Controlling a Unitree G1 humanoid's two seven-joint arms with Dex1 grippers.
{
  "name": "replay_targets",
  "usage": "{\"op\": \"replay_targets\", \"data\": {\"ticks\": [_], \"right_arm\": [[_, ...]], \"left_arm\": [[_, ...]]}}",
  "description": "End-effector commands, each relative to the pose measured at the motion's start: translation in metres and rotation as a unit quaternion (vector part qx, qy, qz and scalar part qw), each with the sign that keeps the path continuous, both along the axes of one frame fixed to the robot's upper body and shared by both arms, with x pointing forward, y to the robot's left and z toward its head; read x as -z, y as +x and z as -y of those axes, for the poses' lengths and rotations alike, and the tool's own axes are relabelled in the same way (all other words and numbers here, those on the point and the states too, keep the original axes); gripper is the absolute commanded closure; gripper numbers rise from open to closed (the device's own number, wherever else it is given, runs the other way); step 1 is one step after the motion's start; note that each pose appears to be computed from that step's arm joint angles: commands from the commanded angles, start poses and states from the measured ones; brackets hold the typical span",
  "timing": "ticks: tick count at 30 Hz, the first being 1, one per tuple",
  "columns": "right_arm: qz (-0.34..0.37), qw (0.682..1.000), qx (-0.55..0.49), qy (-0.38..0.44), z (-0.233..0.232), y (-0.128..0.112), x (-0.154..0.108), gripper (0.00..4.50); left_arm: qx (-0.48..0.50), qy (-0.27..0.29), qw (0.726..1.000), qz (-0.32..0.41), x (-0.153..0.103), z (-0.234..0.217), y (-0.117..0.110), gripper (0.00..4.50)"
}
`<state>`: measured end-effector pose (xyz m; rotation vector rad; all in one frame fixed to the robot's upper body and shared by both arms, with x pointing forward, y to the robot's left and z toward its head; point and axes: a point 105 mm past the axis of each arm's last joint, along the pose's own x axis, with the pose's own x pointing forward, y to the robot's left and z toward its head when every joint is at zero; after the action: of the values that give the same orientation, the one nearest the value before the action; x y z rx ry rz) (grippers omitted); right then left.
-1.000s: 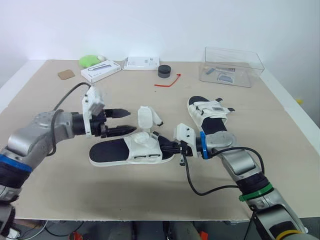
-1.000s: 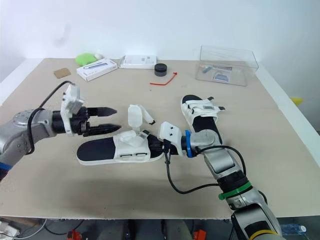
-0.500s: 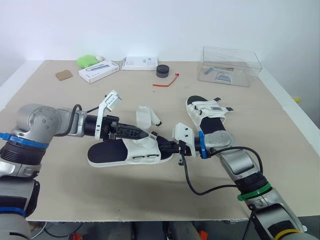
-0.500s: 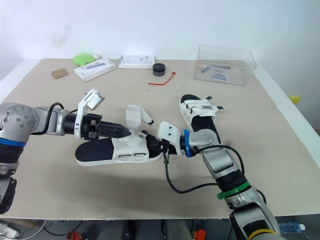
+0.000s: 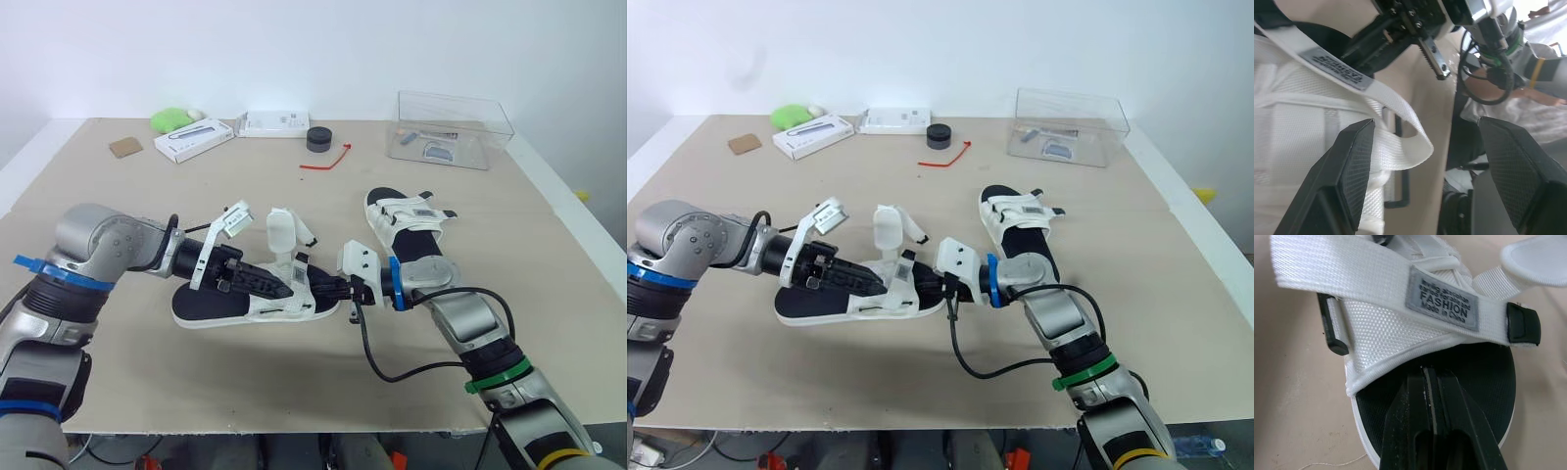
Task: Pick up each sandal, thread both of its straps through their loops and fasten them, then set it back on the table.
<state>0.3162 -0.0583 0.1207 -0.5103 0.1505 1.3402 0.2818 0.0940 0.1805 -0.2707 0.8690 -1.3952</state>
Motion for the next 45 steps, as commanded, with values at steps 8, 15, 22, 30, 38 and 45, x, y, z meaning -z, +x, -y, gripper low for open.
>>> {"op": "replay_targets", "data": {"ticks": [8, 15, 22, 30, 38, 45], "right_arm": [[0.026, 1.000, -0.012, 0.009, -0.005, -0.002, -0.013, 4.50], [0.028, 0.999, -0.014, 0.007, -0.005, -0.003, -0.014, 4.50], [0.029, 0.999, -0.015, 0.003, -0.003, -0.004, -0.013, 4.50], [0.030, 0.999, -0.018, 0.000, -0.003, -0.004, -0.014, 4.50], [0.028, 0.999, -0.021, -0.001, -0.003, -0.005, -0.012, 4.50], [0.026, 0.999, -0.025, -0.001, -0.005, -0.006, -0.012, 4.50]], "left_arm": [[0.000, -0.008, 1.000, 0.002, -0.001, 0.016, 0.005, 1.04], [-0.045, -0.006, 0.999, -0.018, 0.008, 0.015, 0.020, 1.04], [-0.068, 0.002, 0.997, -0.037, 0.018, 0.012, 0.027, 1.88], [-0.080, -0.001, 0.996, 0.039, 0.015, 0.013, 0.037, 4.48], [-0.019, 0.024, 0.911, 0.411, -0.016, 0.003, 0.048, 4.48], [0.106, 0.033, 0.689, 0.716, -0.033, 0.004, 0.026, 4.48]]}}
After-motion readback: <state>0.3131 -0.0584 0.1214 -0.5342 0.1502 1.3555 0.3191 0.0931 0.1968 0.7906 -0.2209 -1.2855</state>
